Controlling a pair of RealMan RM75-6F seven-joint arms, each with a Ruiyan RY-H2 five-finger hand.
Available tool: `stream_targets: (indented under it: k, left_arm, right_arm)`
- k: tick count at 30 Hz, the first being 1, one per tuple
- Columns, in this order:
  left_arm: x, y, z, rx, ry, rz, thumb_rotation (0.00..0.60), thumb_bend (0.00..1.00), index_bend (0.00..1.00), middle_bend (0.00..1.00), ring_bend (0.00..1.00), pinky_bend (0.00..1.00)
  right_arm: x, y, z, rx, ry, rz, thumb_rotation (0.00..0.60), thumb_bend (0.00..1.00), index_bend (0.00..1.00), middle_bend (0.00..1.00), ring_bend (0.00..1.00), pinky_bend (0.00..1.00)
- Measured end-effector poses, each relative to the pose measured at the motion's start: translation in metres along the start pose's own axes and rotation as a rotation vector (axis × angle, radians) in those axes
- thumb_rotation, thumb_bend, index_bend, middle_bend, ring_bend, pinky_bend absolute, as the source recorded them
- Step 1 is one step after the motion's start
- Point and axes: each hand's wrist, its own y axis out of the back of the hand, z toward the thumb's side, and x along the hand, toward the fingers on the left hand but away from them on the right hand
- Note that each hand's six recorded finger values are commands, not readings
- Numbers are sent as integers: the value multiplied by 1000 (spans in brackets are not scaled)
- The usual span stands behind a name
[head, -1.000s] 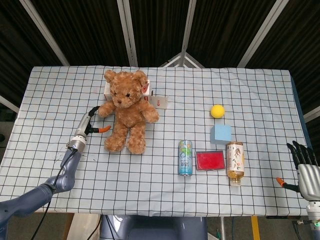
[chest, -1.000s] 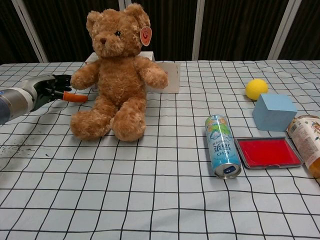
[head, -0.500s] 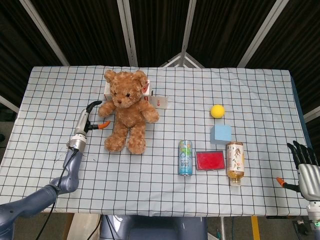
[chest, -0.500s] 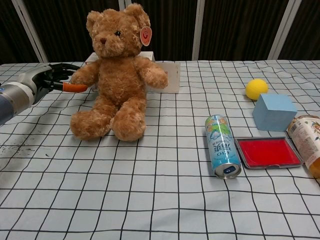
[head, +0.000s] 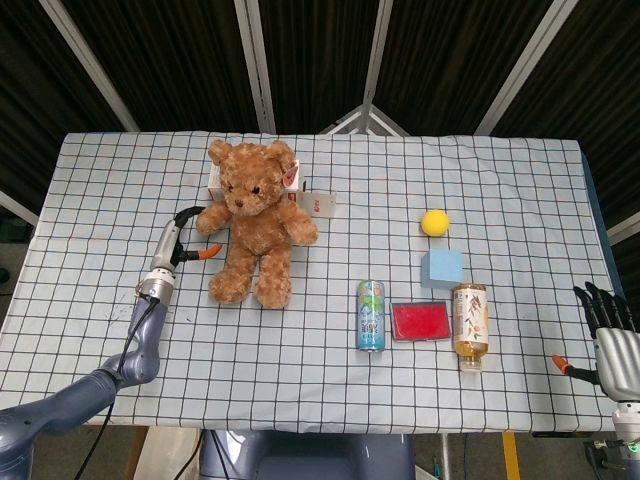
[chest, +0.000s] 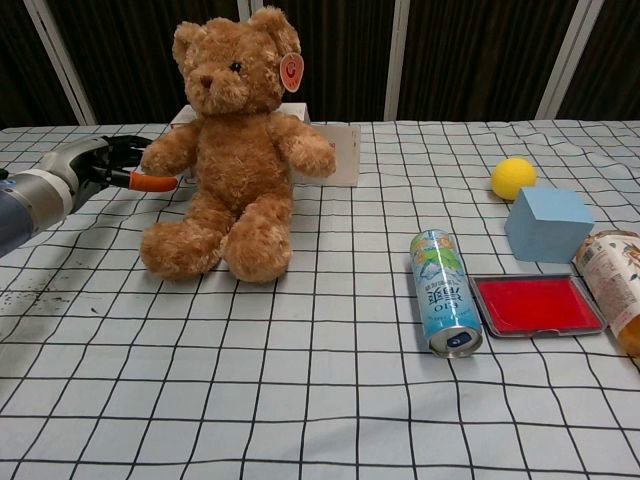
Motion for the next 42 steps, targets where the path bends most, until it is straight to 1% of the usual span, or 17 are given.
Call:
stream_targets:
  k: [5,12,17,23,30,36,42]
  left_arm:
    - [0,0,1,6,-4,17,600,345,278,210,0,0]
    - [0,2,3,5,-17,41,600,471,368,212,0,0]
    - [1,6,2,6,-18,59,600,535,393,211,0,0]
    - [1,9,4,6,-23,73,600,533,369,200,0,0]
    - [3,14,12,3,-41,89,600,494,360,191,0,0]
    - [4,11,21,10,-55,79,600,492,356,188,0,0]
    - [1,11,12,46,-32,71,600,492,358,187,0,0]
  right_arm:
    - [0,0,0,-2,2,2,600,131,55,15,0,0]
    - [0,0,0,-6,3,5,600,130,55,15,0,0]
    - [1,-1,2,-11,9,9,600,130,55,15,0,0]
    - [1,-1,1,-12,9,9,600,130,55,15,0,0]
    - [0,-2,2,-12,11,13,600,130,55,15,0,0]
    - [0,-2,2,-12,9,14,600,131,55,15,0,0]
    - [1,-1,2,-13,8,13,600,131,55,15,0,0]
